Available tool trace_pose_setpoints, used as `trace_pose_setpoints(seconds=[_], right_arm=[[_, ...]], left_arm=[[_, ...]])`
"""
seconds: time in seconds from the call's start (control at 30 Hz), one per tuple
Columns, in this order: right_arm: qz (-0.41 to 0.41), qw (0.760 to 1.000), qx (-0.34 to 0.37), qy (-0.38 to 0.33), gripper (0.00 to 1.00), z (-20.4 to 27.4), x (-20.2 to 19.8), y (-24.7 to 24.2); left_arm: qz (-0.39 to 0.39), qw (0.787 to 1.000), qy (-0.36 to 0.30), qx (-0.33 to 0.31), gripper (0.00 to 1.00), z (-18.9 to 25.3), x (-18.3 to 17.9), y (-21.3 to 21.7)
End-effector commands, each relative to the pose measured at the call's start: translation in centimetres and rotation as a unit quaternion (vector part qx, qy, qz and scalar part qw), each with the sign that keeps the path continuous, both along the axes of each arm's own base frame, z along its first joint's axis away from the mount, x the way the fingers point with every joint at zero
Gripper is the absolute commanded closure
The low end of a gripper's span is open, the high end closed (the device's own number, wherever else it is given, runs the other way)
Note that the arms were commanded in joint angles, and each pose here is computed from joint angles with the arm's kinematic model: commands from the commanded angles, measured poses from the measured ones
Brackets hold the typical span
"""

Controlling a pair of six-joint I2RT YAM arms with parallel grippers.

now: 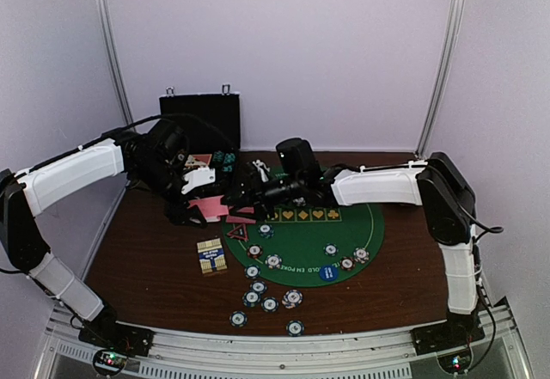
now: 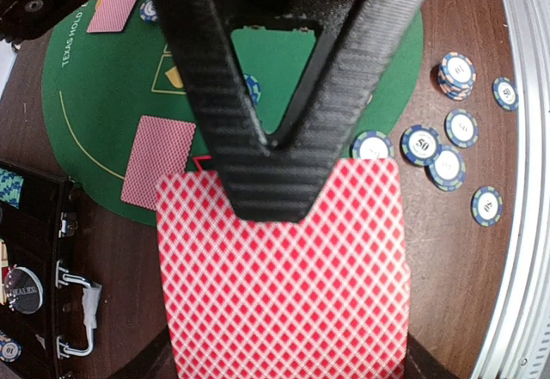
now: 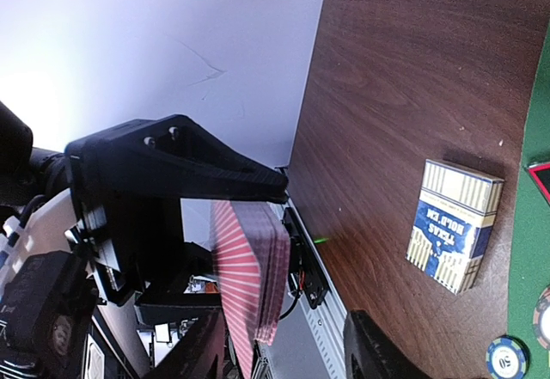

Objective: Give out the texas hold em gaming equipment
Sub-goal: Pick up the poker card from the face-down deck piles.

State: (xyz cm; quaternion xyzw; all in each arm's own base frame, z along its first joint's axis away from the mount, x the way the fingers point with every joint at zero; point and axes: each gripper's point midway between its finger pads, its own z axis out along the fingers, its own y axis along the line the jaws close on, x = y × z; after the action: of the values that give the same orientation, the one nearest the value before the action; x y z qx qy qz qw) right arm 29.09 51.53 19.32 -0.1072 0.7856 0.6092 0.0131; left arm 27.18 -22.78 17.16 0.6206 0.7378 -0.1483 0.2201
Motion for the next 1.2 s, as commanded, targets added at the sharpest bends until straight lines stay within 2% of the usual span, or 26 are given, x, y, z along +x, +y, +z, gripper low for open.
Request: trace_pose_setpoints(seconds=[0.0, 0.4, 0.57, 0.73, 0.87, 1.0, 1.17], right_arm=[[0.006, 0.999, 0.043, -0.016, 0.52, 3.7, -0.8, 0.2], [0.010, 0.997, 0.070, 0.016, 0.81, 3.6, -1.0, 0.7], [0.007, 0.997, 0.069, 0.015, 0.99, 4.0, -0.8, -0.1], [-0.006, 0.998, 0.060, 0.013, 1.00, 4.0, -0.2, -2.2], [-0.028, 0.999, 0.035, 0.006, 1.00, 3.7, 0.8, -5.9], [-0.051, 0.999, -0.012, 0.003, 1.00, 2.1, 1.1, -10.7], [-0.066, 0.992, -0.107, 0.032, 1.00, -2.7, -0.1, -17.0]], left_arm=[[-0.005, 1.000, -0.016, -0.021, 0.74, 1.5, 0.6, -0.7], [-0.005, 1.000, -0.019, -0.011, 0.74, 1.3, 0.6, -0.4], [-0.003, 1.000, -0.022, 0.000, 0.74, 0.9, 0.8, -0.1], [-0.004, 1.000, -0.025, 0.000, 0.74, 1.0, 0.8, 0.0], [-0.004, 1.000, -0.025, 0.003, 0.74, 0.9, 0.8, 0.1], [-0.005, 1.000, -0.022, 0.009, 0.74, 0.8, 0.6, 0.3], [-0.006, 1.000, -0.021, 0.007, 0.74, 0.9, 0.4, 0.3]])
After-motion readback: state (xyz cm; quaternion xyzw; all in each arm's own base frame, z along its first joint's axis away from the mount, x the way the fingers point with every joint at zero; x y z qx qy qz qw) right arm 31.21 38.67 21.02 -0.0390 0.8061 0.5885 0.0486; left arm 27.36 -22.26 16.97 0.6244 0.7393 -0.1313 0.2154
